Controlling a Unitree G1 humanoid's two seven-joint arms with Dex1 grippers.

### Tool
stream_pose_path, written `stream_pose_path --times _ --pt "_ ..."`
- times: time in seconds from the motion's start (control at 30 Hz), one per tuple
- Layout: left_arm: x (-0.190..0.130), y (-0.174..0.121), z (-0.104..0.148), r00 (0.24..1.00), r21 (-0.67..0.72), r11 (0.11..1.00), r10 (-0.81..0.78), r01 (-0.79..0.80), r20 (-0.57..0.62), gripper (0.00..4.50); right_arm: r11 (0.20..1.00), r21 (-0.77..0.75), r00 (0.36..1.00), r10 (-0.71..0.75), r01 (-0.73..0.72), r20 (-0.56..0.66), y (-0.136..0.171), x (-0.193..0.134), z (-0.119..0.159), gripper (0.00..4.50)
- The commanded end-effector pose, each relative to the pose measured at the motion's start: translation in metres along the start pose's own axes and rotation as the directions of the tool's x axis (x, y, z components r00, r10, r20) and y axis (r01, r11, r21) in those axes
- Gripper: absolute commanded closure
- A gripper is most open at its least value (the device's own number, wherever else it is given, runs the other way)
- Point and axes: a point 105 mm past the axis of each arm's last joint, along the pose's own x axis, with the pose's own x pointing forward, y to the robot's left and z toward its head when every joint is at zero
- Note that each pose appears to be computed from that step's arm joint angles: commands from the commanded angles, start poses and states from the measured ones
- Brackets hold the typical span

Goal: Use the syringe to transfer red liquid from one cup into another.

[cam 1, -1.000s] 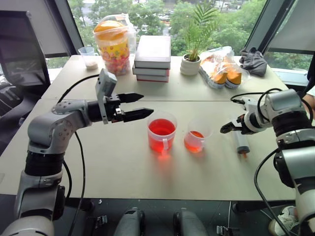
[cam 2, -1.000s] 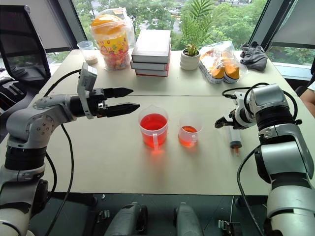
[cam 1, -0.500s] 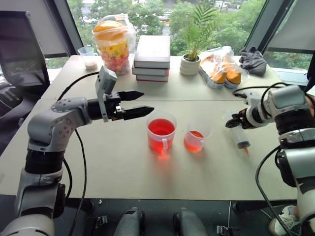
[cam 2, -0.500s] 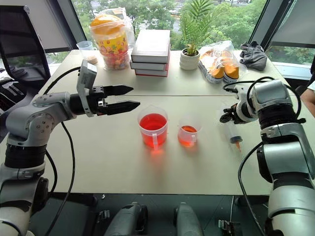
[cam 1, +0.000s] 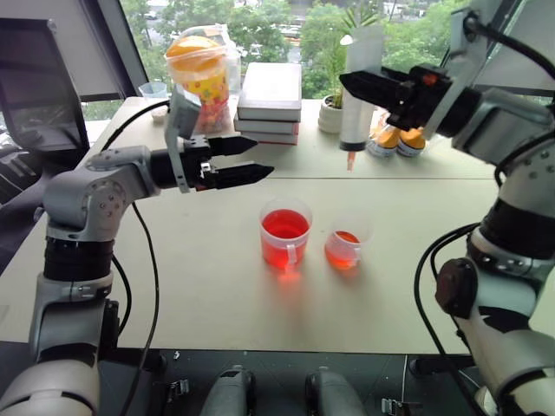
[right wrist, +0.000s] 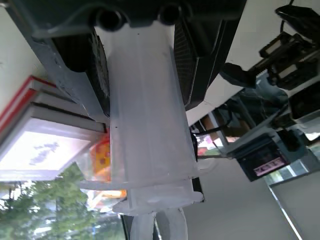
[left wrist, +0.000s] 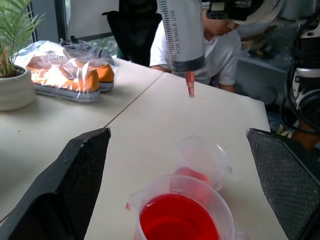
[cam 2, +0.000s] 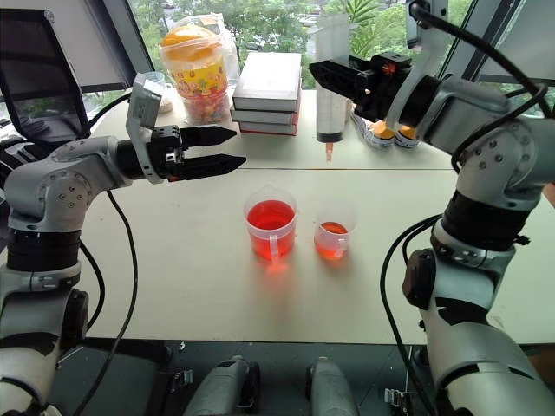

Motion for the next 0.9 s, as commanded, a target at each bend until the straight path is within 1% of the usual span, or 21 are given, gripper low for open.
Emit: stream_pose_path --times 0.03,0.1,0.17,0.27,0.47,0.63,0.83,0.9 --pt "-0.002 -0.001 0.017 1.000 0.052 0.999 -0.017 0.016 0.022 0.00 0.981 -0.107 0.980 0.170 -0.159 0.104 0.041 0.004 -0.003 3.12" --pt "-0.003 -0.002 0.018 1.000 0.057 0.998 -0.026 0.025 0.015 0.00 0.969 -0.138 0.970 0.221 -0.206 0.103 0.054 0.009 -0.023 3.12" --pt "-0.003 -0.003 0.019 0.999 0.059 0.998 -0.033 0.032 0.011 0.00 0.962 -0.166 0.968 0.234 -0.216 0.095 0.059 0.013 -0.044 3.12" --pt "-0.006 -0.005 0.021 0.999 0.063 0.997 -0.040 0.040 0.000 0.00 0.968 -0.154 0.970 0.216 -0.197 0.116 0.058 0.019 -0.070 3.12" --pt "-0.001 -0.010 0.025 0.998 0.064 0.995 -0.070 0.071 -0.007 0.00 0.963 -0.201 0.976 0.199 -0.179 0.085 0.060 0.024 -0.113 3.12" --pt "0.014 -0.008 0.027 0.996 0.070 0.994 -0.087 0.086 0.002 0.00 0.960 -0.224 0.981 0.186 -0.168 0.061 0.059 0.024 -0.130 3.12" --pt "0.024 -0.011 0.028 0.991 0.053 0.990 -0.134 0.133 0.013 0.00 0.963 -0.223 0.984 0.168 -0.150 0.061 0.058 0.024 -0.133 3.12" --pt "0.027 -0.009 0.027 0.992 0.044 0.991 -0.127 0.126 0.018 0.00 0.964 -0.223 0.985 0.162 -0.145 0.061 0.057 0.024 -0.133 3.12"
